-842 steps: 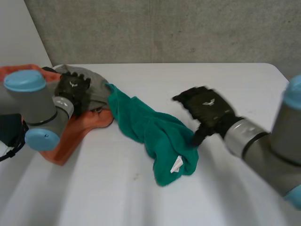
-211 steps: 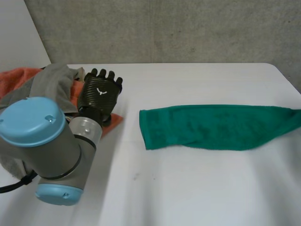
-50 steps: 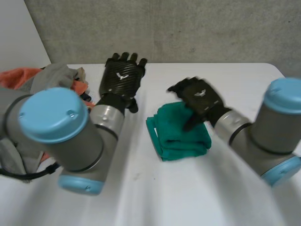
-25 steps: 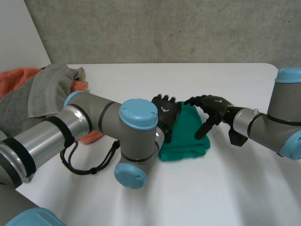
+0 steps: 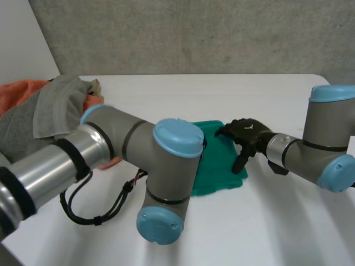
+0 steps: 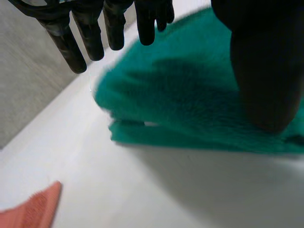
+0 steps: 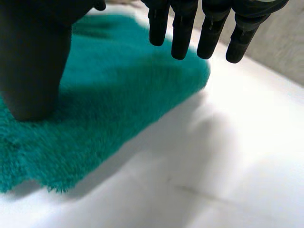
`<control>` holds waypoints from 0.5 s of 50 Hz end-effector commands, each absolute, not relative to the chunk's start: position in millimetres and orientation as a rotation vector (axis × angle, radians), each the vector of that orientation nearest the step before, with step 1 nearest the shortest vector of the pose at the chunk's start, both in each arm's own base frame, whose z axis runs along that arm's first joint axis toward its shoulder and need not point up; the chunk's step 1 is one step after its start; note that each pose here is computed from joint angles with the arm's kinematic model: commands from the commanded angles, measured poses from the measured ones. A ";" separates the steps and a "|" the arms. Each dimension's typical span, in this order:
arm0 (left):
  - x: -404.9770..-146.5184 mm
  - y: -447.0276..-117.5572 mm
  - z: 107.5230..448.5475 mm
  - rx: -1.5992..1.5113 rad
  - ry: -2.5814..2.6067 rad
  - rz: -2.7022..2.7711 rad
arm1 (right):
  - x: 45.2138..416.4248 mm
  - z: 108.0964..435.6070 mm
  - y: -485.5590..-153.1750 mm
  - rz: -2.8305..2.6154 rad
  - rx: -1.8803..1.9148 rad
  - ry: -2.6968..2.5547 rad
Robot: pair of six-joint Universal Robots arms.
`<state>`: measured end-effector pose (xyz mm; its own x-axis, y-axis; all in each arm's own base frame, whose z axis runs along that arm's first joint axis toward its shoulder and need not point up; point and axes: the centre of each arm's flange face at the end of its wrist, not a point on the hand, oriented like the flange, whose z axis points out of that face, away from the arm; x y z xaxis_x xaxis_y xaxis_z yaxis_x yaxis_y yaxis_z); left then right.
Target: Fold the laundry.
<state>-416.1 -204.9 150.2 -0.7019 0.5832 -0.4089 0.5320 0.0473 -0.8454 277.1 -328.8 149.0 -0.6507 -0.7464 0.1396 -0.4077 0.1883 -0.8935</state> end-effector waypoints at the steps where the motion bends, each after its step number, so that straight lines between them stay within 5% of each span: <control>1: -406.2 -199.5 208.2 -1.121 -2.118 1.858 | 262.4 186.7 -322.4 -1.667 -0.858 2.132; 9: -384.6 -198.2 238.9 -1.116 -2.008 1.808 | 216.6 173.6 -316.7 -1.614 -0.401 2.291; 25: -358.2 -196.2 241.7 -0.993 -1.963 1.610 | 231.1 121.1 -298.6 -1.318 -0.326 2.286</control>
<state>-363.3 -197.3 242.5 -0.6587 0.7391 -0.1408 0.2753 0.0625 -0.9593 222.1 -298.4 133.2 -0.8727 -0.4176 -0.2532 0.0184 0.4899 -0.8716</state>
